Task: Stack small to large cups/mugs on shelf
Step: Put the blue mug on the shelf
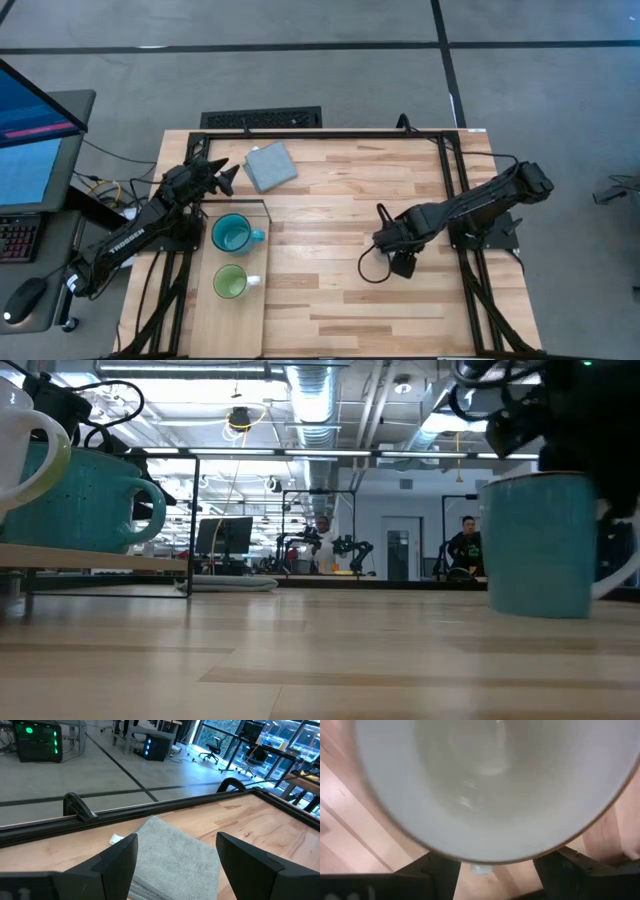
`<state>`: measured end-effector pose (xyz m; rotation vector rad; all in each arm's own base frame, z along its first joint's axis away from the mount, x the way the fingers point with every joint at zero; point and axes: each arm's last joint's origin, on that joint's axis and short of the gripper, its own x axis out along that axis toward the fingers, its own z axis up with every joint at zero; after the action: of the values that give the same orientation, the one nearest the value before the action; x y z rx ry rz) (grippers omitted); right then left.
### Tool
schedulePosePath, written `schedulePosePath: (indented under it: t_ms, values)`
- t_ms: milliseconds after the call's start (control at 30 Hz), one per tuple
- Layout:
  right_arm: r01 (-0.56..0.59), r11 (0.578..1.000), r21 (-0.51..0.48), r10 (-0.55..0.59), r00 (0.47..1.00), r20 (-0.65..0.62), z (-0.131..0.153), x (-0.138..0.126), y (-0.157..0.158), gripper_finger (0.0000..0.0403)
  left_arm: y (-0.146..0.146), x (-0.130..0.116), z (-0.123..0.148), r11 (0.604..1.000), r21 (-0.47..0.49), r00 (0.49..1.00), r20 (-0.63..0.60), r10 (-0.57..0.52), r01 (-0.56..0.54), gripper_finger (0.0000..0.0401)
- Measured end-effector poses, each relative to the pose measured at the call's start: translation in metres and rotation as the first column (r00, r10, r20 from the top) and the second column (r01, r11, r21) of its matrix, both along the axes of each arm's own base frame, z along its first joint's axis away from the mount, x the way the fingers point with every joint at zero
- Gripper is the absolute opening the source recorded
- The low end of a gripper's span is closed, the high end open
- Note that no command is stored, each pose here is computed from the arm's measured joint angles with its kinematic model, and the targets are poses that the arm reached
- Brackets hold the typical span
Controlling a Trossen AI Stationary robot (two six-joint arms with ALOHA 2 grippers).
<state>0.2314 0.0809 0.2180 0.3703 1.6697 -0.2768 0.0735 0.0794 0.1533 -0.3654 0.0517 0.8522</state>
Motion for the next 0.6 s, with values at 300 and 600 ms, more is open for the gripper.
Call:
schedulePosePath:
  t_ms: [300,600]
  values:
    - [0.035,0.999,-0.024,-0.033,0.997,0.065,0.003,0.008,-0.006,0.0255,0.000,0.000,0.000,1.000,0.000,1.000,0.000,0.000,0.000,0.0261]
    - [0.079,0.994,-0.080,-0.069,0.990,0.120,0.003,0.015,-0.019,0.0255,0.000,0.000,0.000,1.000,-0.001,1.000,0.001,0.000,0.000,0.0261]
